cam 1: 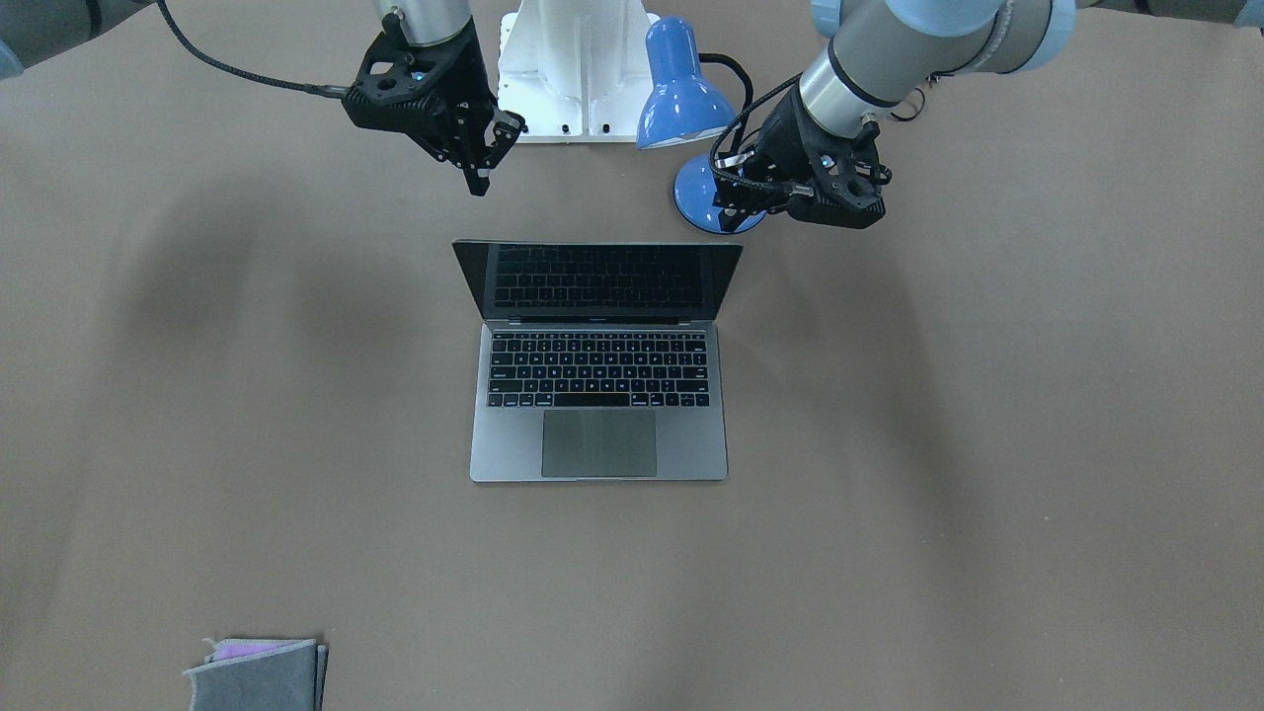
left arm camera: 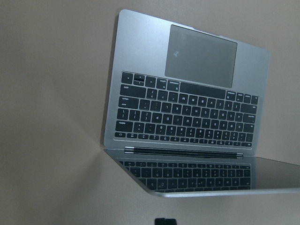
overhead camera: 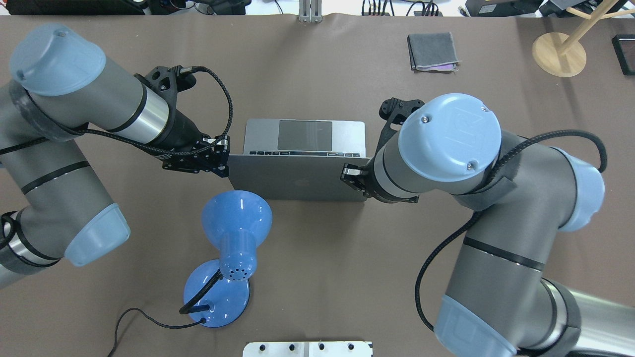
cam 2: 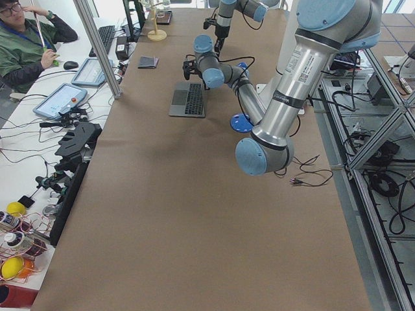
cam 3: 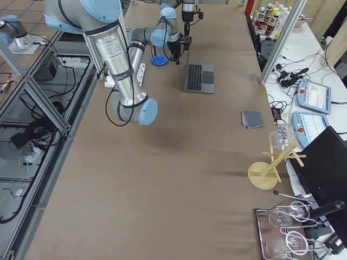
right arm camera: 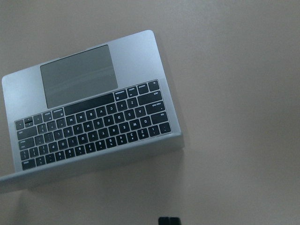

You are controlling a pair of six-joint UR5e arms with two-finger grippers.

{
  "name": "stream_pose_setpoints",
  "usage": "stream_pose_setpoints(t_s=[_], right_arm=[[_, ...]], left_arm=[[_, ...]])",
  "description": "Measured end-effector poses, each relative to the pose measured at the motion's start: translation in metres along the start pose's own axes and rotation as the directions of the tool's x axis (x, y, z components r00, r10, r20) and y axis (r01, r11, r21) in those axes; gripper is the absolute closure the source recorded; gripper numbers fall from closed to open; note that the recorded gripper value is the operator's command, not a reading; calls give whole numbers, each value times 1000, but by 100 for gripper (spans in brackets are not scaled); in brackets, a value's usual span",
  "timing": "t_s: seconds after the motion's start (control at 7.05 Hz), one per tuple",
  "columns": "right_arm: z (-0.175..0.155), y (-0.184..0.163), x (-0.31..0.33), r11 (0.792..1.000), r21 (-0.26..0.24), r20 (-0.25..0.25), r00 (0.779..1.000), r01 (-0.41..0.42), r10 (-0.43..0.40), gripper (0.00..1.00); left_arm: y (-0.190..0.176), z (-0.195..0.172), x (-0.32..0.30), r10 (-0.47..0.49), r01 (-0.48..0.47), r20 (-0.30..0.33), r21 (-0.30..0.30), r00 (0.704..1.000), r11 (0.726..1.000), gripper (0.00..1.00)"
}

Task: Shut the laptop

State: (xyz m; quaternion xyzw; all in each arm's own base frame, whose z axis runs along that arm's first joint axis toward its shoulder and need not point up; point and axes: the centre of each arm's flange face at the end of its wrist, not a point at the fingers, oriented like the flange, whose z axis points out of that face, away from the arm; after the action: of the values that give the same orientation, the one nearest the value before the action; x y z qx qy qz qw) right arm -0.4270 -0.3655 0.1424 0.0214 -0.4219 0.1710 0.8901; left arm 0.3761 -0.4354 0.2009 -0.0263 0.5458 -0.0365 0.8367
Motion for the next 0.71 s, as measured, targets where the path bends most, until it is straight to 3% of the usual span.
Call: stream_pose_setpoints(t_s=[0.71], right_arm=[[26, -44, -26, 998, 45, 3, 1000, -31, 31, 100]], left_arm=[[-2, 3, 1, 4, -4, 5, 5, 1000, 1000, 100]])
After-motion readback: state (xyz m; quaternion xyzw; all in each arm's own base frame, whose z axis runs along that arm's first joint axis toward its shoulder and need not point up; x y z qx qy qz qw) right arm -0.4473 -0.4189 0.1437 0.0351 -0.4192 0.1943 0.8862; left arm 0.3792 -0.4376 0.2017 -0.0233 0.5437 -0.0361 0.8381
